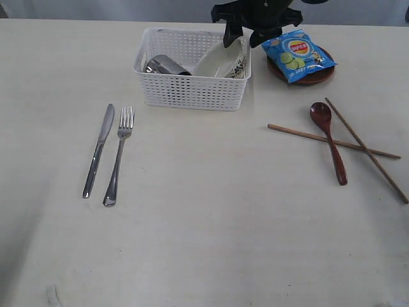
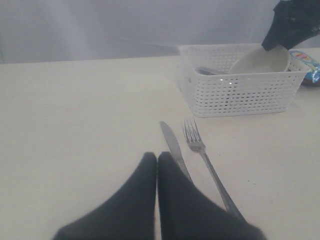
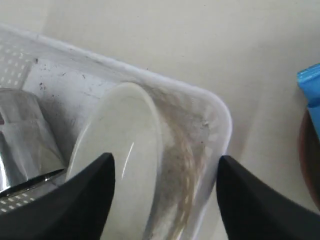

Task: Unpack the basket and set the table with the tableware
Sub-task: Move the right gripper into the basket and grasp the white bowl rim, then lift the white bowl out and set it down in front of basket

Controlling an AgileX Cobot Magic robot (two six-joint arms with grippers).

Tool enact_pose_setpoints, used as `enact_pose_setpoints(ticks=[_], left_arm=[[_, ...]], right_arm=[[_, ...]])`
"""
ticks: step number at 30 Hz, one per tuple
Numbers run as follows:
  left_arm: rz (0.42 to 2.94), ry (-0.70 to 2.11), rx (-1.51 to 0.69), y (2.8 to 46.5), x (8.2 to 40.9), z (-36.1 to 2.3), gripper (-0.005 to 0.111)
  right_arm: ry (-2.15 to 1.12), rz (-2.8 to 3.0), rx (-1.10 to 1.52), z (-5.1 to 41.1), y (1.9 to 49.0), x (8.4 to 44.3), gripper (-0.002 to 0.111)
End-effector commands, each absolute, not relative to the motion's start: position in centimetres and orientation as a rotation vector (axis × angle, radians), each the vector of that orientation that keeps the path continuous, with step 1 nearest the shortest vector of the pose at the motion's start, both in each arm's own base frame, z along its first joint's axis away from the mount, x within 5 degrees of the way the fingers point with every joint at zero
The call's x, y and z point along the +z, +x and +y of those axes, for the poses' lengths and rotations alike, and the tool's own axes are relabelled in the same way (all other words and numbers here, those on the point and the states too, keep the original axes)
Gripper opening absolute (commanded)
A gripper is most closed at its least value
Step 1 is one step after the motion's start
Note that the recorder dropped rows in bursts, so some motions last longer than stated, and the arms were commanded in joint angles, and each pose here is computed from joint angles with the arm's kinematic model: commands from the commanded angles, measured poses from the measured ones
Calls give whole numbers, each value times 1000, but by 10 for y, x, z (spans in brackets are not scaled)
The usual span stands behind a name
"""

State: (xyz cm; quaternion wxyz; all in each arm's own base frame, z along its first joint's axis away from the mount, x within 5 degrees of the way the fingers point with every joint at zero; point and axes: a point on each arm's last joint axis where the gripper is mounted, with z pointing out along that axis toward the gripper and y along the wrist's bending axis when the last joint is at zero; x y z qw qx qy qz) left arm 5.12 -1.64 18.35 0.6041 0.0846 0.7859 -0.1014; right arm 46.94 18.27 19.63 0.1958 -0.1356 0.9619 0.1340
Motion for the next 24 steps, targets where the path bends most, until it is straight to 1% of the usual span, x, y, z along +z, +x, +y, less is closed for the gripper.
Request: enact_pose_setpoints(ticks=[1,3,5,7,8,12,16,20,24], left_arm=[[1817,203,-236,51,183,-17,0],[1817,203,-236,51,183,-17,0],[1817,203,-236,51,183,-17,0],[1817,201,-238,51,183,-17,0],[1817,201,-238,51,183,-17,0],[1817,201,-238,51,183,-17,0],[1817,201,-238,51,183,-17,0],[1817,201,-238,51,183,-17,0],[1817,201,-238,51,183,-17,0]], right_arm=[[-533,2661,208,201,461,198,47],[-550,2645,94,204,460,198,33],[-537,2630,1,204,461,199,17],[-535,2620,-44,202,461,199,1],[-533,2620,-43,202,461,199,0],[-523,2605,-31,203,462,205,-1],[-516,2570,-18,202,461,218,-1],[-511,2516,-21,200,459,238,-1],[-496,2450,-18,196,455,268,-1]])
